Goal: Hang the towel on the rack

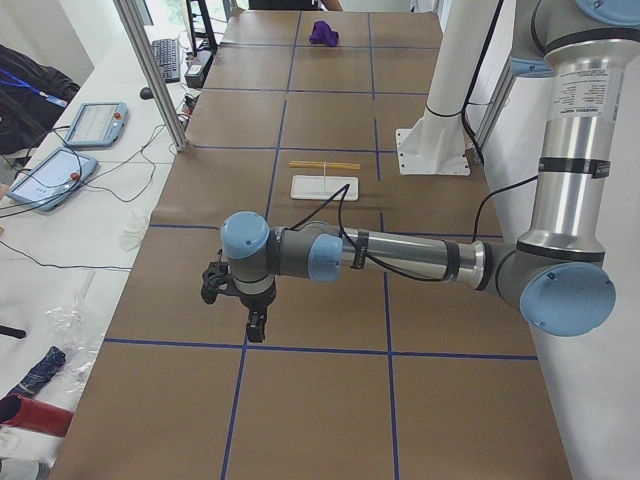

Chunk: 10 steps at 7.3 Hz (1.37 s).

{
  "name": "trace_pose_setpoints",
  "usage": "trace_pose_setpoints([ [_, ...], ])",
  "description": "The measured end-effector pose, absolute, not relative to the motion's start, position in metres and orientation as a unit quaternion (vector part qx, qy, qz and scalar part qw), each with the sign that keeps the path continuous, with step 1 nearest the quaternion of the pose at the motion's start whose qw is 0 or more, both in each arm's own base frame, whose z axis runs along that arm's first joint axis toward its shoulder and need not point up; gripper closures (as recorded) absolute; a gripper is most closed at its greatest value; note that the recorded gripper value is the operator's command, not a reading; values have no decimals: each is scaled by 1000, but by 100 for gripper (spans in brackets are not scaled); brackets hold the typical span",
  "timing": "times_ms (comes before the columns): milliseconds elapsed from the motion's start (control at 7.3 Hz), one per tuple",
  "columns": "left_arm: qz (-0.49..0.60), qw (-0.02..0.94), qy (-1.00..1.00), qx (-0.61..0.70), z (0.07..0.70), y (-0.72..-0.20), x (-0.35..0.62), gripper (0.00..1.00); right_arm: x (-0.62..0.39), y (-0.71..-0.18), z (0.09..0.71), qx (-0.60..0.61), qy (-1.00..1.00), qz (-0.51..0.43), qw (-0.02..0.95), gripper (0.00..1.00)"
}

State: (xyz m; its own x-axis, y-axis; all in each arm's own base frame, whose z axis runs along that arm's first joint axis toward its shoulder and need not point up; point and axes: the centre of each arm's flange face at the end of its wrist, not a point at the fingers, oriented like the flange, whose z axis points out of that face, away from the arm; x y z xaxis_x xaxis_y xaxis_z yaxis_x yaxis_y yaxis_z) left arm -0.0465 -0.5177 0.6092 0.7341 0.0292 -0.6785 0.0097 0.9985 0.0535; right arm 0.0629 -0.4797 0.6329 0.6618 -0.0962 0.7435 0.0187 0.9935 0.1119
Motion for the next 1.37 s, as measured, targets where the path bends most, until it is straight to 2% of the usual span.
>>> trace_pose_setpoints([
  [274, 6, 926, 376, 29, 604, -518, -45, 0, 49, -495, 631, 44, -409, -46, 910, 0],
  [548, 8, 923, 382, 35, 595, -518, -44, 0, 44, -503, 662, 36, -409, -49, 910, 0],
  [959, 11, 922, 384, 42, 587, -518, -44, 0, 32, -477, 751, 74, -406, -80, 907, 0],
  [1370, 12, 922, 384, 45, 584, -517, -44, 0, 7, -445, 788, 56, -382, -109, 916, 0],
])
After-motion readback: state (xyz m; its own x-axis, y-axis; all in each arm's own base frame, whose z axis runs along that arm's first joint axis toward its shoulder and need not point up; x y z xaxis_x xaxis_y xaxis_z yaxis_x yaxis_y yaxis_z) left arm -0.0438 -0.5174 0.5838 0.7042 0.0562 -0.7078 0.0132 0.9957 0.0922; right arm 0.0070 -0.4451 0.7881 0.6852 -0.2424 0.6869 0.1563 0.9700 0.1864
